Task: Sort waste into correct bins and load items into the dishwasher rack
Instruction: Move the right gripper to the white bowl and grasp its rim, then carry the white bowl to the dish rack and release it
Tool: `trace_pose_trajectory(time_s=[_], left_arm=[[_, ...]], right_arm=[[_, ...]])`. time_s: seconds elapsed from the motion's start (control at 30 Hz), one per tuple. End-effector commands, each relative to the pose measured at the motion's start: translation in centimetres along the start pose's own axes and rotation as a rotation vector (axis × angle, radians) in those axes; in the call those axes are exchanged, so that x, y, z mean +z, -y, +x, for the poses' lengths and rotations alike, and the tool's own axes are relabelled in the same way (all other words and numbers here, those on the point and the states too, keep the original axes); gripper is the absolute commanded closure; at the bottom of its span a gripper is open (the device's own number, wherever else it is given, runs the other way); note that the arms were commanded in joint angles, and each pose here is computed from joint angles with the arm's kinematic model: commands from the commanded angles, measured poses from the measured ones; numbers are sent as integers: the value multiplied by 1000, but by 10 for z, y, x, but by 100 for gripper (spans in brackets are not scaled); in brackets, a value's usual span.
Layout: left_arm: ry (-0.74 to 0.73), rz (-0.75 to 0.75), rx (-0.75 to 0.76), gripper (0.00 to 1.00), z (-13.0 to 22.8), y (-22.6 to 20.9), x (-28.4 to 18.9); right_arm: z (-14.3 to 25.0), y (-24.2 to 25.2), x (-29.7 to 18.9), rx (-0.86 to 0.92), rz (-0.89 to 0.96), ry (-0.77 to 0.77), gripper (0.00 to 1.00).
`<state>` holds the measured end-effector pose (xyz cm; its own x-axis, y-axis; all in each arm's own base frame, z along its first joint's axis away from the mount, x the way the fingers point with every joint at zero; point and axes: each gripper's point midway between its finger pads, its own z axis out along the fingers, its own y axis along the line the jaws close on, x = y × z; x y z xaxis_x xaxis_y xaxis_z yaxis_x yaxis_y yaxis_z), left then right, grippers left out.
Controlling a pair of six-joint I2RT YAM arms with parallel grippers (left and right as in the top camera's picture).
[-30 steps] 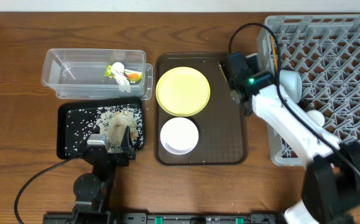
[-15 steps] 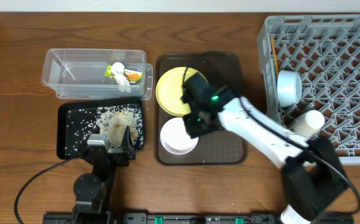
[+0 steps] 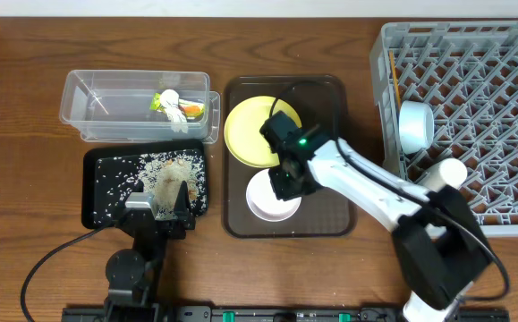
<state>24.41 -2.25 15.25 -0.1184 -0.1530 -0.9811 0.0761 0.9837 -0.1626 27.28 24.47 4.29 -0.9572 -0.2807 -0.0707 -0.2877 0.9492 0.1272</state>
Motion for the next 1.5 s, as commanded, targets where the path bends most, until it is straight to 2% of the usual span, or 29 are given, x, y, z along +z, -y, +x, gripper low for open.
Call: trace_pose_trajectory(time_s=[0.0, 0.07, 0.13, 0.27, 0.37, 0.5, 0.57, 0.67, 0.77, 0.9, 1.0, 1.13, 1.27, 1.37, 1.47], left_arm=[[-44, -9, 9, 12, 14, -3, 1], [-44, -9, 9, 12, 14, -3, 1], [-44, -9, 9, 12, 14, -3, 1], [-44, -9, 9, 12, 14, -3, 1], [-44, -9, 9, 12, 14, -3, 1], [-44, -9, 9, 12, 14, -3, 1], [-44, -9, 9, 12, 14, -3, 1], [-44, -9, 9, 12, 14, -3, 1], [-44, -9, 9, 12, 14, -3, 1], [-44, -9, 9, 12, 14, -3, 1], [-44, -9, 9, 12, 14, -3, 1], [-44, -10, 9, 11, 14, -3, 1], [-44, -9, 9, 12, 14, -3, 1], [-44, -9, 9, 12, 14, -3, 1], [-44, -9, 9, 12, 14, -3, 1]], right_arm=[[-12, 8, -41, -70, 26, 123, 63], [-13, 14, -50, -59, 55, 149, 56], [-12, 17, -51, -47, 62, 147, 57], [-4, 24, -36, -42, 84, 101, 66], [5, 30, -16, -16, 98, 62, 67], [13, 23, 5, -11, 44, 20, 74], [10, 18, 5, -16, 21, 31, 76], [10, 18, 5, -16, 20, 32, 88], [13, 19, 8, -8, 24, 24, 89], [19, 27, 12, 41, 54, 11, 99], [9, 42, 3, 55, 125, 60, 99], [-16, 81, -50, 105, 291, 208, 99], [-37, 144, -151, 210, 597, 481, 99], [-31, 188, -227, 320, 868, 681, 99], [-11, 218, -283, 432, 1068, 798, 99]])
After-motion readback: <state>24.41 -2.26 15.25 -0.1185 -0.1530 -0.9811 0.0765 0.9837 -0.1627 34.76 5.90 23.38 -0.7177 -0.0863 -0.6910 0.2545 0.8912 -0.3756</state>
